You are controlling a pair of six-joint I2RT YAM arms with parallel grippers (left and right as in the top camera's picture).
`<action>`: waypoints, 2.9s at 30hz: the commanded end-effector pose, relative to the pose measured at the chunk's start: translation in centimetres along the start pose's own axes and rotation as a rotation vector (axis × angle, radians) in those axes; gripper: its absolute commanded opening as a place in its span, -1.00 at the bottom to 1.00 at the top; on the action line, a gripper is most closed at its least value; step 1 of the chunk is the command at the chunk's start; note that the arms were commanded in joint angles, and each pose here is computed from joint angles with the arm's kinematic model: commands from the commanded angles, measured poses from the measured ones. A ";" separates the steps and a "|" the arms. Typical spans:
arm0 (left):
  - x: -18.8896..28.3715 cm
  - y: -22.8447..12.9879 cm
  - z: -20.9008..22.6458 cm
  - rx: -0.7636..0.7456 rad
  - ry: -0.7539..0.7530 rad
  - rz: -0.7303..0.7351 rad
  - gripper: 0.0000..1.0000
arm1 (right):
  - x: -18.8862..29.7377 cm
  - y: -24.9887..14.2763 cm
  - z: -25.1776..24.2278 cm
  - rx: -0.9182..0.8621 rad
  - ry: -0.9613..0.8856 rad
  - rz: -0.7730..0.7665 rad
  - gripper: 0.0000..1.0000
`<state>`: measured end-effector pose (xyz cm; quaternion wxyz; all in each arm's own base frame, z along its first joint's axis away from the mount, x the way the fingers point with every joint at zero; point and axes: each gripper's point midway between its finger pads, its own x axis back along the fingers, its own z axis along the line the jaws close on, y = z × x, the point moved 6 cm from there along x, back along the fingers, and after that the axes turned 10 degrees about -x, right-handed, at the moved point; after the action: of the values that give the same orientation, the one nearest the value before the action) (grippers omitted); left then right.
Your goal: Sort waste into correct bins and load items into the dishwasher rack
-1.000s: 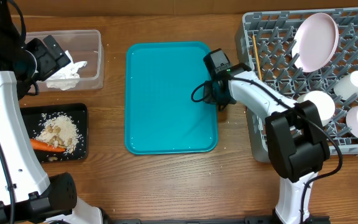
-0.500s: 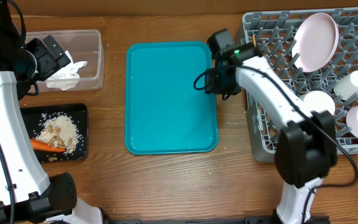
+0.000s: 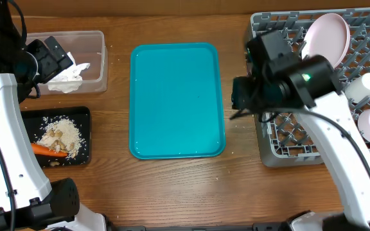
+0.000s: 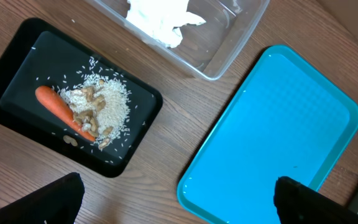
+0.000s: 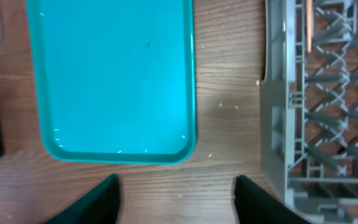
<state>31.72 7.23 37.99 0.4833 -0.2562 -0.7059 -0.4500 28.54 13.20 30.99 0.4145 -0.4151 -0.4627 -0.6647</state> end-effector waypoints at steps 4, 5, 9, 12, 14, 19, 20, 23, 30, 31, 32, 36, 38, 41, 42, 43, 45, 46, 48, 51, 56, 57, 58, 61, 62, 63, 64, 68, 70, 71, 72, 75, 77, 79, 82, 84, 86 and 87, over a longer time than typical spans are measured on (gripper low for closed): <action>0.0 0.0 0.2 0.014 0.011 -0.001 0.99 | 1.9 -2.8 -0.9 -0.049 0.009 0.072 1.00; 0.0 0.0 0.2 0.014 0.011 -0.001 1.00 | 2.0 -3.2 -0.9 -0.050 0.016 0.099 1.00; 0.0 0.0 0.2 0.014 0.011 -0.001 1.00 | 2.1 -4.0 -1.5 -0.049 -0.020 0.144 1.00; 0.0 0.0 0.2 0.014 0.011 -0.001 1.00 | 2.3 -4.0 -1.5 -0.051 -0.013 0.135 1.00; 0.0 0.0 0.2 0.014 0.011 -0.001 0.99 | 2.6 -4.0 -1.5 -0.050 -0.005 0.126 1.00; 0.0 0.0 0.2 0.014 0.011 -0.001 0.99 | 4.1 -3.8 -1.8 -0.041 0.023 0.032 1.00; 0.0 0.0 0.2 0.014 0.011 -0.001 1.00 | 4.5 -3.5 -1.9 -0.041 0.026 0.001 1.00; 0.0 0.0 0.2 0.014 0.011 -0.001 0.99 | 6.8 -2.2 -2.2 -0.012 0.115 -0.173 1.00; 0.0 0.0 0.2 0.014 0.011 -0.001 1.00 | 7.2 -1.4 -3.8 0.201 0.374 -0.451 1.00; 0.0 0.0 0.2 0.014 0.011 -0.001 1.00 | 6.3 -1.6 -4.6 0.235 0.412 -0.500 1.00; 0.0 0.0 0.2 0.014 0.011 -0.001 1.00 | 5.8 -1.8 -5.1 0.242 0.423 -0.524 1.00; 0.0 0.0 0.2 0.014 0.011 -0.001 1.00 | 1.3 -4.3 -8.3 0.216 0.421 -0.651 1.00; 0.0 0.0 0.2 0.014 0.011 -0.001 1.00 | -0.4 -5.7 -9.3 0.208 0.447 -0.736 1.00; 0.0 0.0 0.2 0.014 0.011 -0.001 1.00 | -2.2 -7.3 -10.5 0.199 0.493 -0.890 1.00; 0.0 0.0 0.2 0.014 0.011 -0.001 0.99 | -2.7 -7.8 -11.0 0.179 0.504 -0.946 1.00; 0.0 0.0 0.2 0.014 0.011 -0.001 0.99 | -3.1 -8.2 -11.5 0.158 0.513 -0.987 1.00; 0.0 0.0 0.2 0.014 0.011 -0.001 1.00 | -4.2 -9.0 -12.4 0.133 0.521 -1.044 1.00; 0.0 0.0 0.2 0.014 0.011 -0.001 0.99 | -4.6 -9.3 -12.6 0.134 0.523 -1.057 1.00; 0.0 0.0 0.2 0.014 0.011 -0.001 1.00 | -5.6 -9.8 -13.0 0.132 0.525 -1.084 1.00; 0.0 0.0 0.2 0.014 0.011 -0.001 0.99 | -6.4 -10.2 -13.8 0.110 0.507 -1.112 1.00; 0.0 0.0 0.2 0.014 0.011 -0.001 1.00 | -6.6 -10.1 -15.3 -0.026 0.461 -1.198 0.99; 0.0 0.0 0.2 0.014 0.011 -0.001 1.00 | -6.6 -10.2 -15.5 -0.031 0.454 -1.203 1.00; 0.0 0.0 0.2 0.014 0.011 -0.001 1.00 | -6.6 -10.1 -15.6 -0.038 0.445 -1.206 1.00; 0.0 0.0 0.2 0.014 0.011 -0.001 1.00 | -6.8 -10.1 -15.8 -0.040 0.430 -1.198 1.00; 0.0 0.0 0.2 0.014 0.011 -0.001 0.99 | -7.0 -10.2 -15.9 -0.044 0.424 -1.187 1.00; 0.0 0.0 0.2 0.014 0.011 -0.001 0.99 | -7.6 -10.3 -16.0 -0.050 0.414 -1.160 1.00; 0.0 0.0 0.2 0.014 0.011 -0.001 0.99 | -7.8 -10.4 -16.0 -0.052 0.409 -1.146 1.00; 0.0 0.0 0.2 0.014 0.011 -0.001 1.00 | -7.8 -10.4 -15.9 -0.051 0.416 -1.146 1.00; 0.0 0.0 0.2 0.014 0.011 -0.001 1.00 | -7.8 -10.4 -15.9 -0.051 0.417 -1.146 0.99; 0.0 0.0 0.2 0.014 0.011 -0.001 1.00 | -7.8 -10.4 -15.9 -0.051 0.416 -1.146 1.00; 0.0 0.0 0.2 0.014 0.011 -0.001 0.99 | -7.8 -10.4 -15.9 -0.051 0.416 -1.146 1.00; 0.0 0.0 0.2 0.014 0.011 -0.001 1.00 | -7.8 -10.4 -15.9 -0.051 0.417 -1.146 1.00; 0.0 0.0 0.2 0.014 0.011 -0.001 1.00 | -7.8 -10.4 -15.9 -0.051 0.417 -1.146 1.00; 0.0 0.0 0.2 0.014 0.011 -0.001 0.99 | -7.8 -10.4 -15.9 -0.051 0.417 -1.146 0.99; 0.0 0.0 0.2 0.014 0.011 -0.001 0.99 | -7.8 -10.4 -15.9 -0.051 0.417 -1.146 1.00; 0.0 0.0 0.2 0.014 0.011 -0.001 0.99 | -7.8 -10.4 -15.9 -0.051 0.417 -1.146 1.00; 0.0 0.0 0.2 0.014 0.011 -0.001 0.99 | -7.8 -10.4 -15.9 -0.051 0.416 -1.146 1.00; 0.0 0.0 0.2 0.014 0.011 -0.001 1.00 | -7.8 -10.4 -15.9 -0.051 0.417 -1.146 1.00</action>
<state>31.71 7.27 37.99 0.4841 -0.2553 -0.7053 -0.4506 18.52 1.83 17.48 0.0716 0.0314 -0.5070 -0.8584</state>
